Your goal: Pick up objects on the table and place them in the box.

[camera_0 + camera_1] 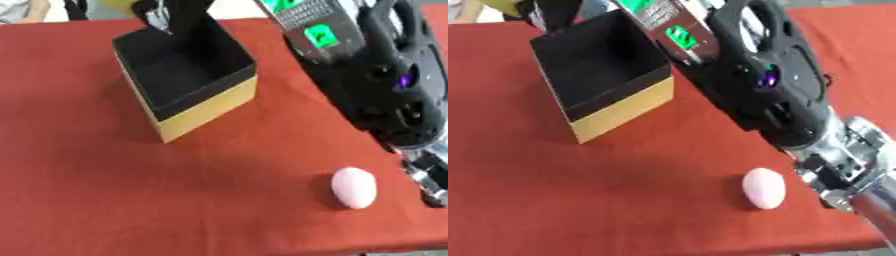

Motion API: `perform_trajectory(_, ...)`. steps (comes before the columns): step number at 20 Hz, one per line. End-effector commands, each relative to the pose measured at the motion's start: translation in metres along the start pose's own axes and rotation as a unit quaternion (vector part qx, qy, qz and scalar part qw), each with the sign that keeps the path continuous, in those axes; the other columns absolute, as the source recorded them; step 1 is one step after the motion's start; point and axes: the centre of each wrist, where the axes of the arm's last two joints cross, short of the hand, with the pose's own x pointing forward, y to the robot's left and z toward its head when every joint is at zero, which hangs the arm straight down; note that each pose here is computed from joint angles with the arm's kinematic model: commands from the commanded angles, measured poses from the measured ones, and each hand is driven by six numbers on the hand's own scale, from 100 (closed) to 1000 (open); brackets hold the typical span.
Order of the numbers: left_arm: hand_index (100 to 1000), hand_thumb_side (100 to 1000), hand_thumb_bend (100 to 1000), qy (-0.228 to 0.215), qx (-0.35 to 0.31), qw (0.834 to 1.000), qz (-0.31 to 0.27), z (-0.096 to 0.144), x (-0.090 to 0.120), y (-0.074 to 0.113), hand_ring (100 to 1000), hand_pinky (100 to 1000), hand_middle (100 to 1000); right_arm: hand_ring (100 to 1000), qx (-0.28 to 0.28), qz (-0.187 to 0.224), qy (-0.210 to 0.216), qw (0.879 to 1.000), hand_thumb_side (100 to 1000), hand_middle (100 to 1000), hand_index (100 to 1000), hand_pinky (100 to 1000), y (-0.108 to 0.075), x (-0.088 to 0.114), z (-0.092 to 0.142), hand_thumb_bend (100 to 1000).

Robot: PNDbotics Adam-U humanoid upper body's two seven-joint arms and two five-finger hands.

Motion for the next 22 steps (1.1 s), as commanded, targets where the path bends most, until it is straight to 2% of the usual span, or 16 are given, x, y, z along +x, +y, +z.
perform_trajectory(1,813,352,100,-0.015,-0.002,1.0,0.003,-0.007,0.005,0.001,814,541,677,430,0.035,-0.026,0.034,0.998,100,355,529,418,-0.001,-0.001,-0.006,100)
perform_trajectory(4,813,354,100,-0.014,-0.002,1.0,0.003,-0.007,0.005,0.002,814,541,677,432,0.047,-0.025,0.042,0.998,100,397,530,420,0.005,-0.005,-0.01,100)
perform_trajectory(13,813,348,100,-0.014,-0.002,1.0,0.001,-0.006,0.005,0.002,813,542,677,437,0.06,-0.018,0.06,0.996,100,406,529,420,0.012,-0.016,-0.014,100)
perform_trajectory(20,813,348,100,-0.014,-0.002,1.0,0.001,-0.006,0.005,0.002,813,542,677,472,0.106,-0.021,0.063,0.992,100,434,550,476,0.029,-0.026,-0.031,122)
perform_trajectory(22,813,349,100,-0.014,-0.002,1.0,0.0,-0.006,0.005,0.002,813,541,677,487,0.116,-0.019,0.067,0.991,137,447,561,500,0.033,-0.03,-0.036,137)
